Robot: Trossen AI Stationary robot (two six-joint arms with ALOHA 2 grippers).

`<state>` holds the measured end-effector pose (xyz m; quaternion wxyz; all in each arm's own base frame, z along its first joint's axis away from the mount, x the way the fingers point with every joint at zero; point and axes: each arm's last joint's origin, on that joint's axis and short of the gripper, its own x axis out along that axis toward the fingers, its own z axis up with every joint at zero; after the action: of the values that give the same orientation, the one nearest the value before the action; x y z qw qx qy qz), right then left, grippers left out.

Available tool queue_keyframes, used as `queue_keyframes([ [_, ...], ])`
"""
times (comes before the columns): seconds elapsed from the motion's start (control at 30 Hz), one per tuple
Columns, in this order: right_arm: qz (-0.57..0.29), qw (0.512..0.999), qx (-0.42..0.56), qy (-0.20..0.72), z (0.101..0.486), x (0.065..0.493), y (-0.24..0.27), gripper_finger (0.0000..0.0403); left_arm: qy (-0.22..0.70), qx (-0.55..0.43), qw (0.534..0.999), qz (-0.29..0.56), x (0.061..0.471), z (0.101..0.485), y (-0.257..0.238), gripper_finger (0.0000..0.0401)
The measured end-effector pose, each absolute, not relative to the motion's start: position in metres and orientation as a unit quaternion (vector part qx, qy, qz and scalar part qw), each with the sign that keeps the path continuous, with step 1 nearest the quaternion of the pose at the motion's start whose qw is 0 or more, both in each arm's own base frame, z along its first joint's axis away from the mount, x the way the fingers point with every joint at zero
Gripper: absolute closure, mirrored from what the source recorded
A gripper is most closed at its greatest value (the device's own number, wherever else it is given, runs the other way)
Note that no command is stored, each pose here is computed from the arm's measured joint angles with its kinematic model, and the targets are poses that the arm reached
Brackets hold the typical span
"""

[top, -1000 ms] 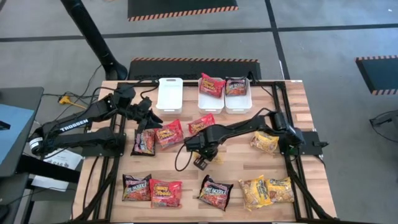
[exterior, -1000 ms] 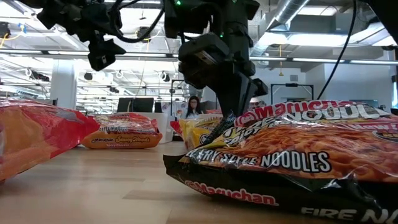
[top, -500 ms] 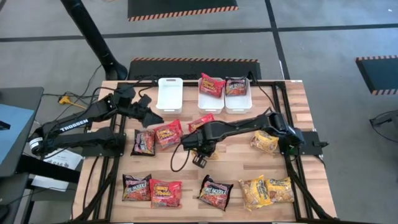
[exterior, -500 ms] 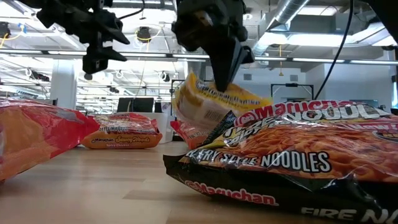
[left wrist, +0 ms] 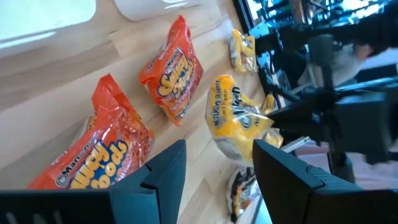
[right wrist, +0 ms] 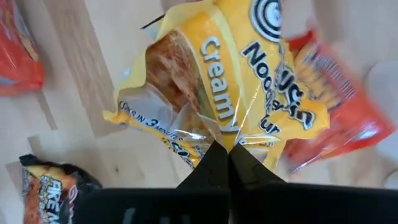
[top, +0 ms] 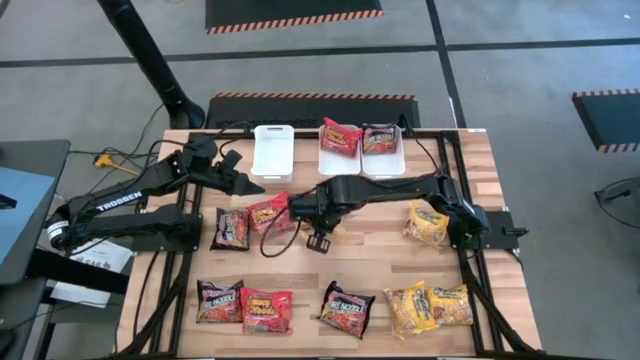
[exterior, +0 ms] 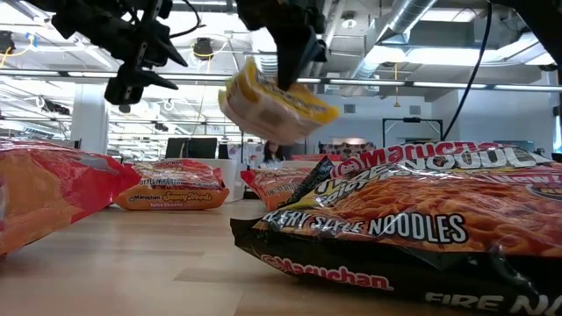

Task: Sort Maruchan noodles
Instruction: Put the yellow noodle pack into the left white bin

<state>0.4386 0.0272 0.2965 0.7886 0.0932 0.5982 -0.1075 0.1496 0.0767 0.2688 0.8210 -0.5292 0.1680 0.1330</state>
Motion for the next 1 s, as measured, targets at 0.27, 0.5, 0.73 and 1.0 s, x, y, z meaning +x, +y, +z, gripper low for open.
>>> queue_keyframes([
  [0.27, -0.109, 0.819, 0.028, 0.562, 0.321, 0.441, -0.005, 0.0402, 0.134, -0.55, 0.813, 0.136, 0.152, 0.274, 0.079, 0.023],
  [0.5, -0.114, 0.838, -0.04, 0.532, 0.329, 0.445, -0.02, 0.0402, 0.107, -0.547, 0.817, 0.146, 0.153, 0.278, 0.081, 0.023],
  [0.73, -0.112, 0.851, -0.063, 0.509, 0.332, 0.45, -0.028, 0.0402, 0.097, -0.547, 0.817, 0.157, 0.153, 0.279, 0.082, 0.023],
  [1.0, -0.117, 0.856, -0.067, 0.499, 0.333, 0.452, -0.035, 0.0402, 0.09, -0.542, 0.817, 0.174, 0.153, 0.279, 0.083, 0.023],
])
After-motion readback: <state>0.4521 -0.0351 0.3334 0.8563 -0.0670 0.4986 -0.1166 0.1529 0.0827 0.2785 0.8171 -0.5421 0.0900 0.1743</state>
